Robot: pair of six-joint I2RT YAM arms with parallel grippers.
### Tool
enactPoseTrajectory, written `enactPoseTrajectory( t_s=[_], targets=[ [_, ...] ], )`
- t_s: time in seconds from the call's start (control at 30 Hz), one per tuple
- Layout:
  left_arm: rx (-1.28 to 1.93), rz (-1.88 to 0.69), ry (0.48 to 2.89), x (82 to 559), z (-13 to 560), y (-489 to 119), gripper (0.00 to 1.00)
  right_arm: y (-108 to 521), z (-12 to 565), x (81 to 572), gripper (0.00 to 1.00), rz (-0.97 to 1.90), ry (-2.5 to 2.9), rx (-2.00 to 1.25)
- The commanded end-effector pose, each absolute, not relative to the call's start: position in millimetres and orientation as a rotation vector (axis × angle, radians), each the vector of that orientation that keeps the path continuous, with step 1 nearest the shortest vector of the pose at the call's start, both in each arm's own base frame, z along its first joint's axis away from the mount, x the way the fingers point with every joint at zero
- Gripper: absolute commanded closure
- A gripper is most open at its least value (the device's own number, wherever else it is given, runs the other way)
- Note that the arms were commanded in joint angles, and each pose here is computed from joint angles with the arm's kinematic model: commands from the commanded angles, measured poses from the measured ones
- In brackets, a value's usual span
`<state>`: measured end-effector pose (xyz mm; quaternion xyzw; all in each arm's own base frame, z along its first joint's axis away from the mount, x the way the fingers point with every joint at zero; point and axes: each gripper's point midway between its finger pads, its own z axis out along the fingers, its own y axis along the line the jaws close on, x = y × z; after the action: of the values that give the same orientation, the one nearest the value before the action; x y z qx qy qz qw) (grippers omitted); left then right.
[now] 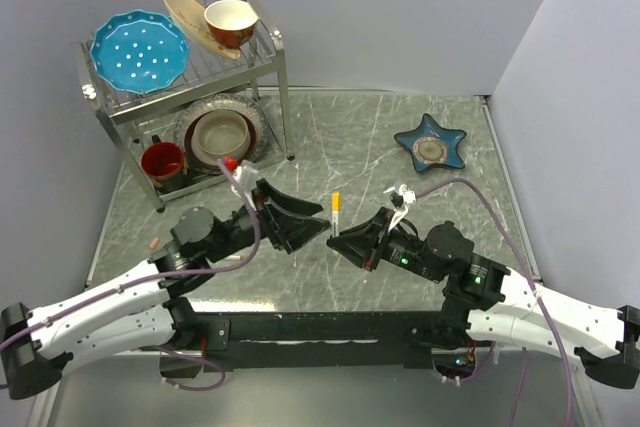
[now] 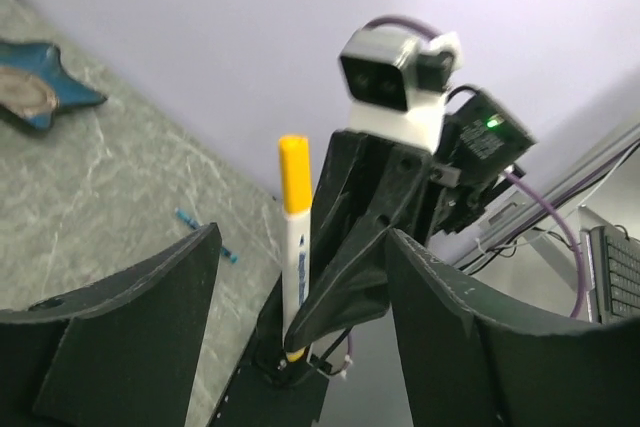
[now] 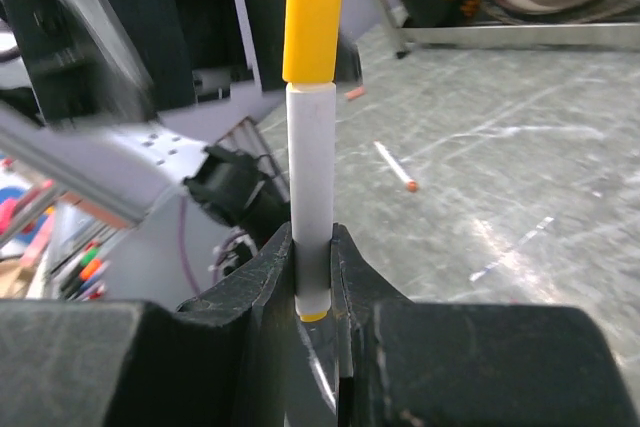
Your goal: Insert the pens into the pen caps
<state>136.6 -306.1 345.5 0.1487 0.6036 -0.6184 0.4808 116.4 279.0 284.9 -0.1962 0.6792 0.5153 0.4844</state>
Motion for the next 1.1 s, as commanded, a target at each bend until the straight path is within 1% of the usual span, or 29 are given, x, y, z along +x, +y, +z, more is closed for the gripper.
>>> enactPoseTrajectory(
  t_s=[0.0,0.13,0.23,0.37,0.53,0.67,0.9,0.93,0.97,1.0,1.03,1.07],
  targets=[
    [0.397,-1.45,1.343,133,390,-291,0.28,284,314,96,1.0,1.374,1.529,-0.574],
    [0.434,-1.42,1.326,133,399,-291,0.27,287,314,87,1.0,1.417,1.52,-0.622],
    [0.468,-1.411,1.33,132,402,-294,0.28,290,316,82,1.0,1.446,1.512,-0.645],
    [0.491,-1.403,1.329,132,405,-297,0.31,293,317,76,1.0,1.482,1.511,-0.663],
    [0.476,-1.383,1.324,136,404,-296,0.32,296,314,75,1.0,1.493,1.519,-0.669],
    [0.495,-1.395,1.315,133,406,-298,0.36,296,313,75,1.0,1.502,1.516,-0.664],
    [0.542,-1.435,1.354,128,393,-308,0.42,298,316,75,1.0,1.51,1.507,-0.662],
    [0.552,-1.441,1.351,126,392,-308,0.44,299,315,76,1.0,1.505,1.512,-0.661],
    [0.557,-1.444,1.353,126,389,-309,0.53,299,314,77,1.0,1.501,1.512,-0.662],
    [0.558,-1.449,1.351,125,390,-309,0.58,299,314,77,1.0,1.502,1.51,-0.662],
    [0.556,-1.451,1.352,124,388,-308,0.71,299,315,77,1.0,1.503,1.508,-0.659],
    [0.559,-1.461,1.348,122,388,-308,0.78,298,316,77,1.0,1.503,1.505,-0.657]
  ],
)
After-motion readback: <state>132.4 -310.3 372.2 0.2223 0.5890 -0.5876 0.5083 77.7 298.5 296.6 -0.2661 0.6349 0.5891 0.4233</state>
